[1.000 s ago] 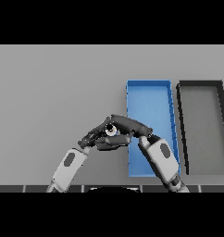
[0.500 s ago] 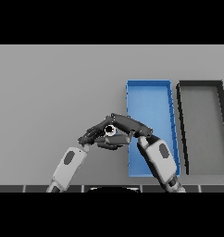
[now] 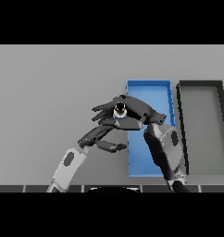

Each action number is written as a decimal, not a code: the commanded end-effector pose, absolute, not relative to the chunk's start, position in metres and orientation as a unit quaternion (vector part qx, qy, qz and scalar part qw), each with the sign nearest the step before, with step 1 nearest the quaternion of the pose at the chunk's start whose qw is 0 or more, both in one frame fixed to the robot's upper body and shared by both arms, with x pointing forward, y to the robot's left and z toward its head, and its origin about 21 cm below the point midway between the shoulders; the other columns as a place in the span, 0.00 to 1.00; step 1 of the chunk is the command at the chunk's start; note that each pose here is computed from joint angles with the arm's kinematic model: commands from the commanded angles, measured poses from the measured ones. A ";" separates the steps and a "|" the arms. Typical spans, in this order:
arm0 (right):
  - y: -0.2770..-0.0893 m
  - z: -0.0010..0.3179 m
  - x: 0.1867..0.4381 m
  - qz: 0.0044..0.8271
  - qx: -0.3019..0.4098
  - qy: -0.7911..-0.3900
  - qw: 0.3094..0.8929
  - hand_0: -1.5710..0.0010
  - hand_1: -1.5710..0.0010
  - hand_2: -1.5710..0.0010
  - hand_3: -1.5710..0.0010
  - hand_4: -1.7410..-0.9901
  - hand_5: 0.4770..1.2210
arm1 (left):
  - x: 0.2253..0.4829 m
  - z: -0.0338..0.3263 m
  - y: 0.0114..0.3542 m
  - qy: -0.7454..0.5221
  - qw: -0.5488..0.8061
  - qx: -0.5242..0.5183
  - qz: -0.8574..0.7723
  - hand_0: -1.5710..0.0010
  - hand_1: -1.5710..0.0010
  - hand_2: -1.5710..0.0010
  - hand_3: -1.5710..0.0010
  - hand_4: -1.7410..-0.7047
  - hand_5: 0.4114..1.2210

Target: Pick up the blue pipe and place it into the blue bin.

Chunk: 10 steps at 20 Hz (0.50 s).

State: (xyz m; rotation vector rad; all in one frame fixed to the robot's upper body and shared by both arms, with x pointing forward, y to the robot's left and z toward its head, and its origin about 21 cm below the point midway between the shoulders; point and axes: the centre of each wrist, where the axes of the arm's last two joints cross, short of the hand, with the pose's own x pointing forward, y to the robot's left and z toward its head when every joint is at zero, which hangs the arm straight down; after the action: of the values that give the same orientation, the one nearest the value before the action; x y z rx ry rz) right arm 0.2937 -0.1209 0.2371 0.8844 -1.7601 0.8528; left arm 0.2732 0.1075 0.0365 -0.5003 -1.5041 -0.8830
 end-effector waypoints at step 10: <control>-0.176 0.300 0.351 0.224 0.253 -0.796 0.501 0.00 0.00 0.00 0.00 0.32 1.00 | 0.269 0.040 0.117 -0.661 0.612 -0.206 -0.382 1.00 1.00 1.00 1.00 0.76 0.07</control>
State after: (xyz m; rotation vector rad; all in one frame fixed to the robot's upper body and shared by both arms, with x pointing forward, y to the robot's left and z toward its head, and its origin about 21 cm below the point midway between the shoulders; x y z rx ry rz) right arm 0.3513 -0.1762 0.2994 0.6087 -1.9228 0.5422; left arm 0.2689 0.1168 0.0402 -0.4749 -1.5253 -0.8811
